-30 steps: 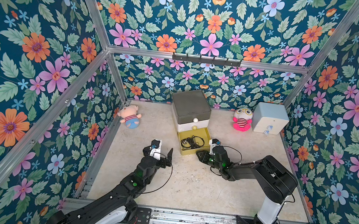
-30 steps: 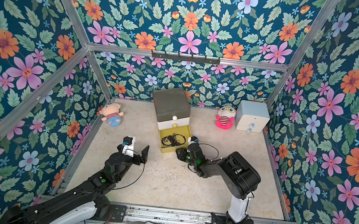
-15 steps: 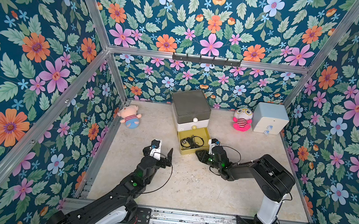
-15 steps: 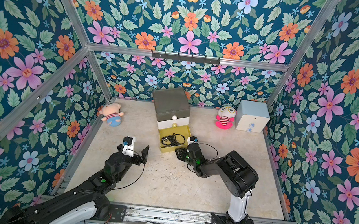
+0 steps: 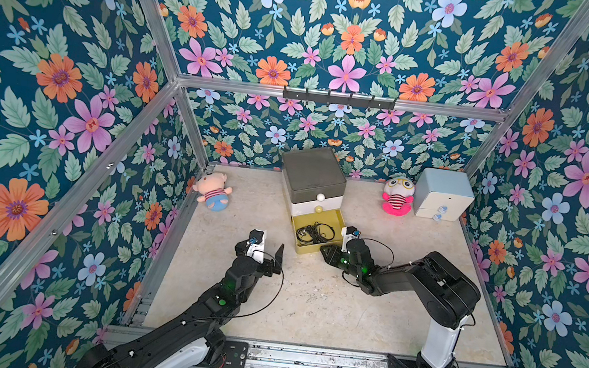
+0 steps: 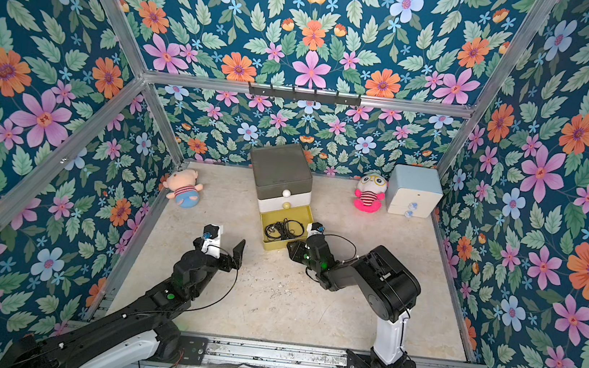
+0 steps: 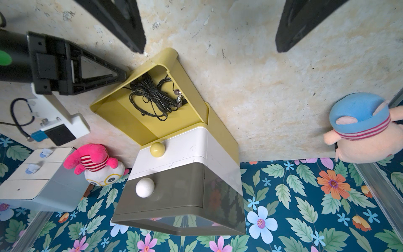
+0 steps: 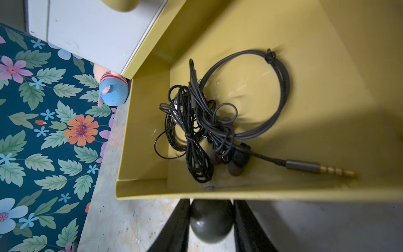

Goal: Place the wired earphones into the drawer by color
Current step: Close the drawer of the storage box.

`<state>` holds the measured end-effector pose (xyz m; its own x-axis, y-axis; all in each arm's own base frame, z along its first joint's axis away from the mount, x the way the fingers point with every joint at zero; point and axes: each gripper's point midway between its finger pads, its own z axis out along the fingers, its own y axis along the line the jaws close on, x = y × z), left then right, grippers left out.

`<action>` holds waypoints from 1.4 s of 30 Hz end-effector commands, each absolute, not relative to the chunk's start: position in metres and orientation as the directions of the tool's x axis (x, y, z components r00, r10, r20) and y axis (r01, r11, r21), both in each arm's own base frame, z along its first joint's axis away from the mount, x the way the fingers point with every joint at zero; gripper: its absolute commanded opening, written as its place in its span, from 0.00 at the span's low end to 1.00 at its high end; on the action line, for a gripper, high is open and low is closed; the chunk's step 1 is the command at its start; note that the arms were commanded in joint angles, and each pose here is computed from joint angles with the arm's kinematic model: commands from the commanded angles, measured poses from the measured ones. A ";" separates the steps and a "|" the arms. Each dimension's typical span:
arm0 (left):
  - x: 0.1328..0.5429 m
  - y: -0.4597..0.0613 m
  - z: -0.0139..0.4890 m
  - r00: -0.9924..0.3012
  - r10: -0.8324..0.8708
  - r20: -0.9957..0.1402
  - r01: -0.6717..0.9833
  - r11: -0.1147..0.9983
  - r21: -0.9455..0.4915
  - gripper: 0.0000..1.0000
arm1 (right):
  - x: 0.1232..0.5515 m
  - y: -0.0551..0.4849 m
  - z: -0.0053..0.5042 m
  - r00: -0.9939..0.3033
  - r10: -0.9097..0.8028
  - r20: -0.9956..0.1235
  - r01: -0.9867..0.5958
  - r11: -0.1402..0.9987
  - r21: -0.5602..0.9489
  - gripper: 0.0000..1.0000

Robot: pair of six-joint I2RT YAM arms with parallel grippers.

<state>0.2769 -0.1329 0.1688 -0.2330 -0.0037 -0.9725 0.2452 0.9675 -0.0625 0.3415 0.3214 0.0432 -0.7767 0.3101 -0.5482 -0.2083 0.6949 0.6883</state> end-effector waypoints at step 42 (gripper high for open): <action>0.277 -0.132 0.173 -0.221 -0.013 -0.975 0.242 0.968 -0.068 0.99 | 0.406 0.326 0.066 -0.642 0.382 -0.665 -0.210 0.746 0.632 0.32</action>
